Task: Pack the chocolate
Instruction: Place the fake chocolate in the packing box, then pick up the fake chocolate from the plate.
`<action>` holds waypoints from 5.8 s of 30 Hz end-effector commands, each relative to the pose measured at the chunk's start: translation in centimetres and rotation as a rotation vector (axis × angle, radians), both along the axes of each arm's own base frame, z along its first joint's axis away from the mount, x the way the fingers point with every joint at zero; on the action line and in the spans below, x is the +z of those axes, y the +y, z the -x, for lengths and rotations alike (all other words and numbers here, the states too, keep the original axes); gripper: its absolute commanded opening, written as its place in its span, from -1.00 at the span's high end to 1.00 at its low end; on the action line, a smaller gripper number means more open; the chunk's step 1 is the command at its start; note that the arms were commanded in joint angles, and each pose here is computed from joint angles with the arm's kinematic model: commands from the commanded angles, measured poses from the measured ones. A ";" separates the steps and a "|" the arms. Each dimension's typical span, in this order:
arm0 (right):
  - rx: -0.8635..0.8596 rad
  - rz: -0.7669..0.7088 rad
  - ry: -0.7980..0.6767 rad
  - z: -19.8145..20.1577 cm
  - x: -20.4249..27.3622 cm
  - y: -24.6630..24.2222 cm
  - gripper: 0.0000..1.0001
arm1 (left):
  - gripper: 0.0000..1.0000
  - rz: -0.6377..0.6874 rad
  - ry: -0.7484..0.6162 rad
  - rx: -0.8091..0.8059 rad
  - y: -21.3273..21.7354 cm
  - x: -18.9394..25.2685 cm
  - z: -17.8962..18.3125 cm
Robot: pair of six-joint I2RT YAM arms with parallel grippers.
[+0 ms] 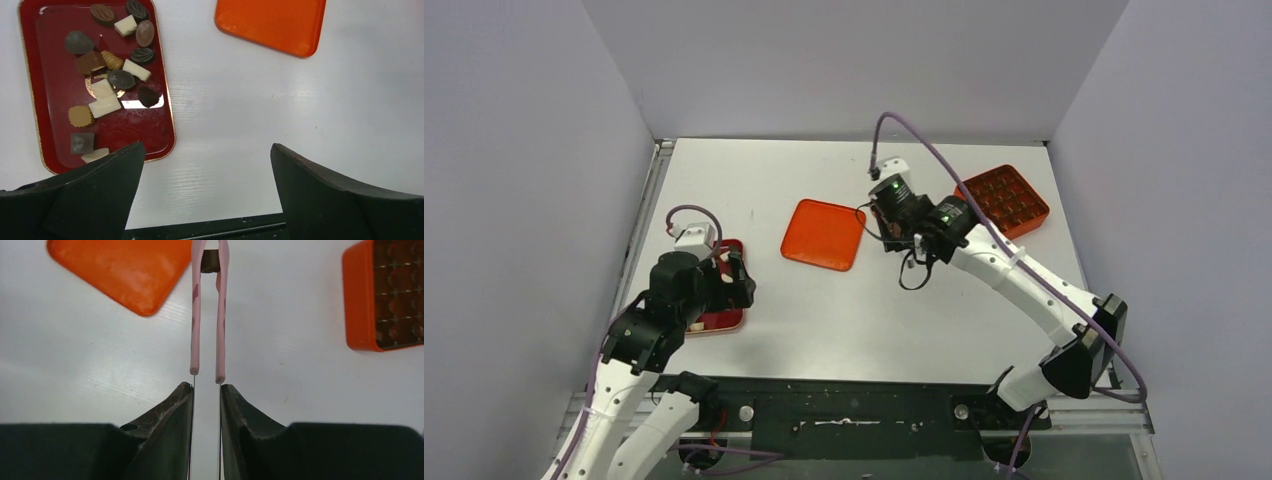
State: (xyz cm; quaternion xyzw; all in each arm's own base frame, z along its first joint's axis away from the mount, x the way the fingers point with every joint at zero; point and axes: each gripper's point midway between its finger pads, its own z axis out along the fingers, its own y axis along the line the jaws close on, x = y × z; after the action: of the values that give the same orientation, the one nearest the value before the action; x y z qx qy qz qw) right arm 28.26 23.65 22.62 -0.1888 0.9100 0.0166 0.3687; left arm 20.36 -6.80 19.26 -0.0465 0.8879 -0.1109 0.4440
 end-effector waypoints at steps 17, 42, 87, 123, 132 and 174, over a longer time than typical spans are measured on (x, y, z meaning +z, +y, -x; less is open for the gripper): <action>-0.493 -0.032 0.079 -6.1 -0.7 -19.9 0.55 | -0.95 0.008 -0.077 -0.118 -1.5 1.5 -0.6; -0.654 -0.113 0.147 -10.7 -6.3 -24.3 0.46 | -0.94 0.016 -0.113 -0.116 -1.3 2.0 -0.4; -0.030 -0.234 -0.023 -4.0 3.7 -0.5 0.29 | -0.93 -0.040 -0.257 0.023 3.1 9.7 3.0; 0.629 -0.041 -0.008 7.6 -4.4 27.2 0.27 | -0.93 0.124 -0.615 0.125 6.5 20.9 9.5; 0.641 -0.007 0.026 8.0 -6.5 27.8 0.27 | -0.93 0.115 -0.608 0.126 6.6 20.5 9.5; 0.549 -0.211 0.042 7.3 -2.6 24.4 0.61 | -0.93 0.206 -0.431 0.048 2.7 14.6 6.3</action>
State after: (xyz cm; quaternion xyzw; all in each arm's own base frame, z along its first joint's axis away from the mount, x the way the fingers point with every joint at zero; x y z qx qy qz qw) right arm 19.03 48.37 11.89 -0.4395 0.8434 0.1531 0.2685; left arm 12.90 -2.85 32.88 -0.0902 0.7682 -0.1677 0.6113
